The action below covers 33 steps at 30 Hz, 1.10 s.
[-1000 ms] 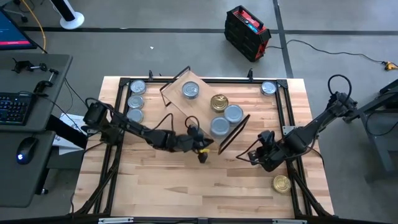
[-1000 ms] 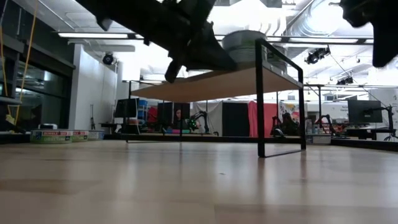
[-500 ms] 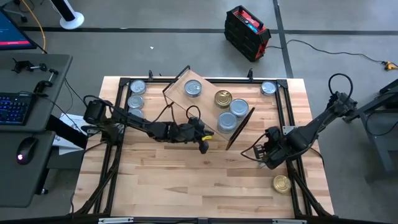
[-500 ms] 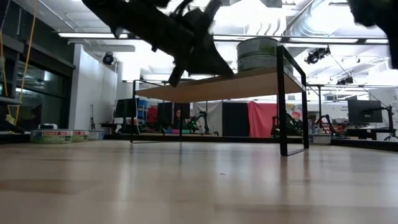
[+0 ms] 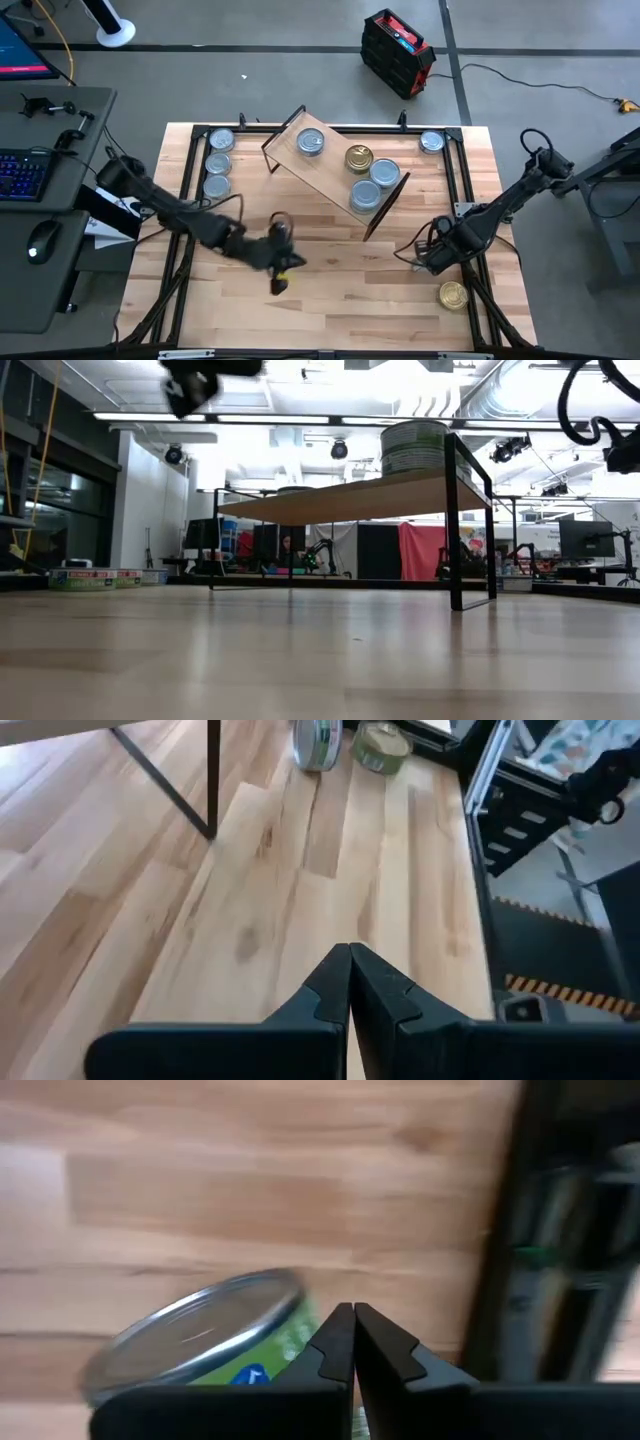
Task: Stack canned seafood by type on shelf
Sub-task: Stack the white-green tuna can on top of the other white-green tuna cans on the shelf
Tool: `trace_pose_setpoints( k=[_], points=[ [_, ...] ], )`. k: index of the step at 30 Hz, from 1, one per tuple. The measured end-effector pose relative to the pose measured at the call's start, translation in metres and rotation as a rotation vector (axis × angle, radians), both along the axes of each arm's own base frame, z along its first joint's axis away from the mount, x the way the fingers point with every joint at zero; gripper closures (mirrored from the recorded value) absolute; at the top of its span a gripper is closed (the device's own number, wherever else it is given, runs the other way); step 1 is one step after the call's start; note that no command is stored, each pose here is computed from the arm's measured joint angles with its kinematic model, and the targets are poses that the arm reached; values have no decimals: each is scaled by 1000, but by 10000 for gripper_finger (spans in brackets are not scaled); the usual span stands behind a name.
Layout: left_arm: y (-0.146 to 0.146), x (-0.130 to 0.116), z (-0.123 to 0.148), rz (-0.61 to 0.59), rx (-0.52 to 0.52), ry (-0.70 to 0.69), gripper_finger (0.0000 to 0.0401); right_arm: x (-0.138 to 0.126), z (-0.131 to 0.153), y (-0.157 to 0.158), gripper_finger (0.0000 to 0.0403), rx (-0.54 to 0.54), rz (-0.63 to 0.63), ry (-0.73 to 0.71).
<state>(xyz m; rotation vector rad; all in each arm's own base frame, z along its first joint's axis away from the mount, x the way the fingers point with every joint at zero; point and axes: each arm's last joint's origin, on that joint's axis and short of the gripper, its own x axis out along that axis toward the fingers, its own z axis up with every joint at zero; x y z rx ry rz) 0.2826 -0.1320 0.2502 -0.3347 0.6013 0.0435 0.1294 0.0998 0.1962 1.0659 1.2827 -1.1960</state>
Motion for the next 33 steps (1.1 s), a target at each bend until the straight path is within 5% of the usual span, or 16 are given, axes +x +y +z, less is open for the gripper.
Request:
trace_pose_setpoints(
  k=[12, 18, 27, 33],
  points=[
    [-56, -64, -11, 212, -1, 59, 401, 27, -3, 18, 403, 54, 4, -188],
    [-63, -84, -17, 271, -19, 106, 401, 35, 31, 22, 403, -21, 38, -219],
    [-72, -105, -22, 304, -29, 136, 401, 74, 91, 42, 399, 47, 499, -613],
    [-75, -109, -22, 318, -66, 133, 401, 98, 85, 54, 341, 177, 838, -549]
  ],
)
